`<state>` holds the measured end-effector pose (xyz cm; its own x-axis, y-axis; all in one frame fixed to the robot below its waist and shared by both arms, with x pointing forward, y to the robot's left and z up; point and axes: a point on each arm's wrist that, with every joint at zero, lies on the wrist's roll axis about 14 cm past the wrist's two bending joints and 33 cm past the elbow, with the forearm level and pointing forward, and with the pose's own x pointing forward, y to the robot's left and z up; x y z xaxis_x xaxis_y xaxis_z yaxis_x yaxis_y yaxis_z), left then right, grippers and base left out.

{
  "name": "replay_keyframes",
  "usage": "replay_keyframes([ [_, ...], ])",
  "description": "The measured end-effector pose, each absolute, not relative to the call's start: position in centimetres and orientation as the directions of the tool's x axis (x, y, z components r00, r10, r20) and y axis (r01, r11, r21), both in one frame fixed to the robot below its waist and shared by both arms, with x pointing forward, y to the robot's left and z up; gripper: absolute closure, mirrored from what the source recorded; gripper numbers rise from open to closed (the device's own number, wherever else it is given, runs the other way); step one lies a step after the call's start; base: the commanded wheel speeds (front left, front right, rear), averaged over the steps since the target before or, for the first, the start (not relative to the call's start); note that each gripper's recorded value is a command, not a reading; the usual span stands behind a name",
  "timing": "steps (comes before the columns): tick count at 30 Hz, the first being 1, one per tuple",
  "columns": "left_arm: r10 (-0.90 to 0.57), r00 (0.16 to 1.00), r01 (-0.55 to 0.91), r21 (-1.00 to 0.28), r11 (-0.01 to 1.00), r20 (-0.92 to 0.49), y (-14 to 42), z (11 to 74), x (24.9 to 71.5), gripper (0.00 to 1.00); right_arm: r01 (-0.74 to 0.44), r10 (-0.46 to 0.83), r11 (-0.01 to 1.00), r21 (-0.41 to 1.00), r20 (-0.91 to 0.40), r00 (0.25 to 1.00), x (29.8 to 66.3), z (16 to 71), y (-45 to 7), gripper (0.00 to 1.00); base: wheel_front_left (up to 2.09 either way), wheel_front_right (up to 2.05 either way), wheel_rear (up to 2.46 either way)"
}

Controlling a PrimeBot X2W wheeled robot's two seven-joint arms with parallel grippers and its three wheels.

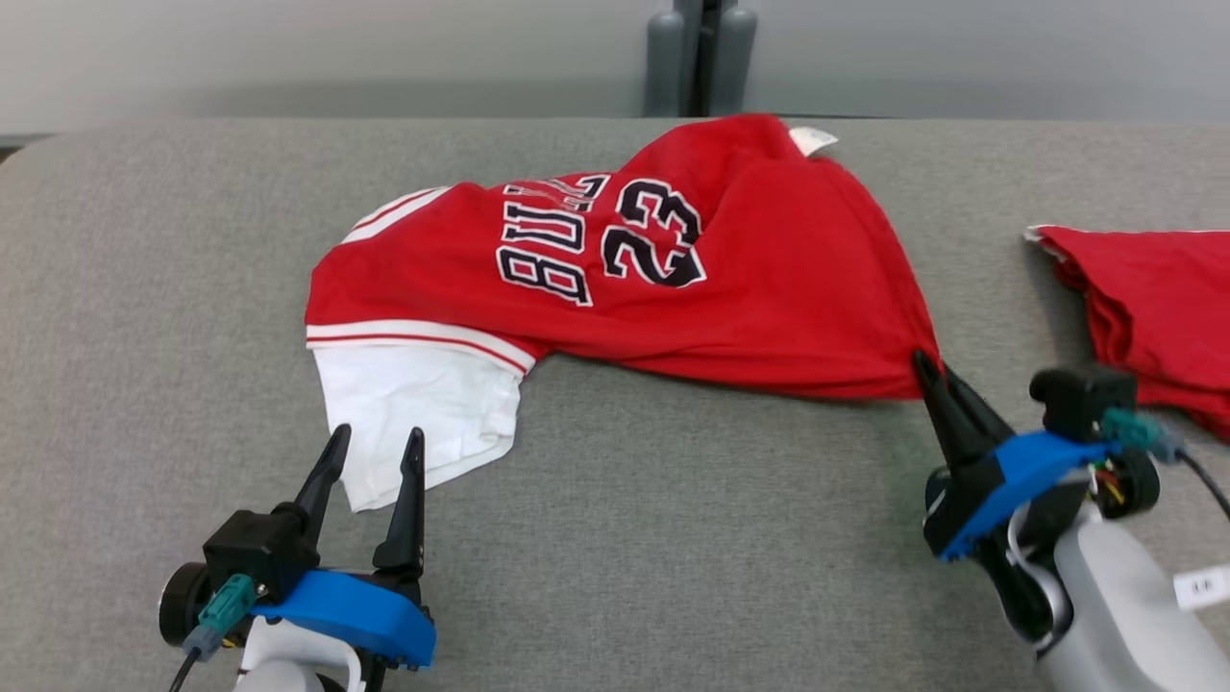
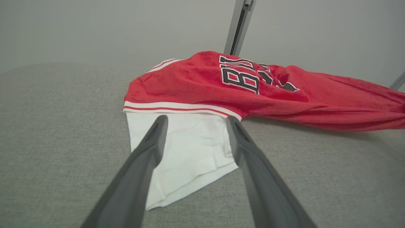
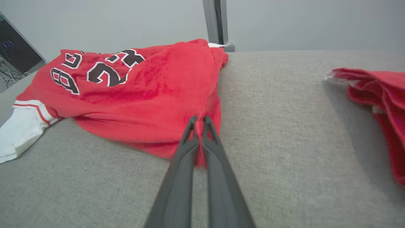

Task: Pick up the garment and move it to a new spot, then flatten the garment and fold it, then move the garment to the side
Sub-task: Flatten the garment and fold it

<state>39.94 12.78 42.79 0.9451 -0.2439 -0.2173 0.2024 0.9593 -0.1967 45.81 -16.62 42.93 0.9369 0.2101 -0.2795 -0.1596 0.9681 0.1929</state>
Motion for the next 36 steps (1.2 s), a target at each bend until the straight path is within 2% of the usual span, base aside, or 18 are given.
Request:
replay_keyframes([
  [7, -0.280, 0.941, 0.240, -0.206, 0.949, -0.192, 11.5, 43.9, 39.5, 0.00, -0.094, 0.157, 0.968, 0.234, -0.270, 0.950, 40.9, 42.9, -17.8, 1.00, 0.00, 0.00, 0.00],
  [13, -0.295, 0.937, 0.254, -0.215, 0.943, -0.187, 10.8, 44.3, 38.9, 0.00, -0.072, 0.136, 0.973, 0.217, -0.296, 0.946, 38.5, 41.9, -18.2, 1.00, 0.00, 0.00, 0.00],
  [14, -0.294, 0.937, 0.252, -0.218, 0.943, -0.187, 10.9, 44.3, 38.7, 0.00, -0.071, 0.135, 0.973, 0.218, -0.291, 0.947, 38.2, 41.9, -18.2, 0.84, 0.00, 0.00, 0.00],
  [15, -0.292, 0.937, 0.249, -0.222, 0.943, -0.190, 10.9, 44.2, 38.6, 0.00, -0.069, 0.132, 0.974, 0.217, -0.289, 0.948, 37.9, 41.8, -18.3, 0.61, 0.00, 0.00, 0.00],
  [16, -0.291, 0.937, 0.246, -0.226, 0.943, -0.193, 10.9, 44.1, 38.3, 0.00, -0.069, 0.130, 0.975, 0.209, -0.293, 0.947, 37.5, 41.6, -18.4, 0.09, 0.00, 0.00, 0.00],
  [17, -0.289, 0.937, 0.244, -0.229, 0.942, -0.194, 10.9, 44.1, 38.2, 0.00, -0.068, 0.127, 0.978, 0.199, -0.299, 0.946, 37.0, 41.3, -18.5, 0.00, 0.00, 0.00, 0.00],
  [25, -0.276, 0.943, 0.227, -0.249, 0.942, -0.184, 11.0, 44.3, 37.2, 0.00, -0.007, 0.051, 0.986, 0.167, -0.261, 0.964, 35.3, 41.8, -20.7, 0.00, 0.00, 0.00, 0.00],
  [36, -0.256, 0.960, 0.222, -0.247, 0.943, -0.115, 11.2, 46.2, 36.6, 0.00, -0.051, 0.058, 0.991, 0.124, -0.050, 0.997, 36.7, 48.1, -18.8, 0.00, 0.00, 0.00, 0.00],
])
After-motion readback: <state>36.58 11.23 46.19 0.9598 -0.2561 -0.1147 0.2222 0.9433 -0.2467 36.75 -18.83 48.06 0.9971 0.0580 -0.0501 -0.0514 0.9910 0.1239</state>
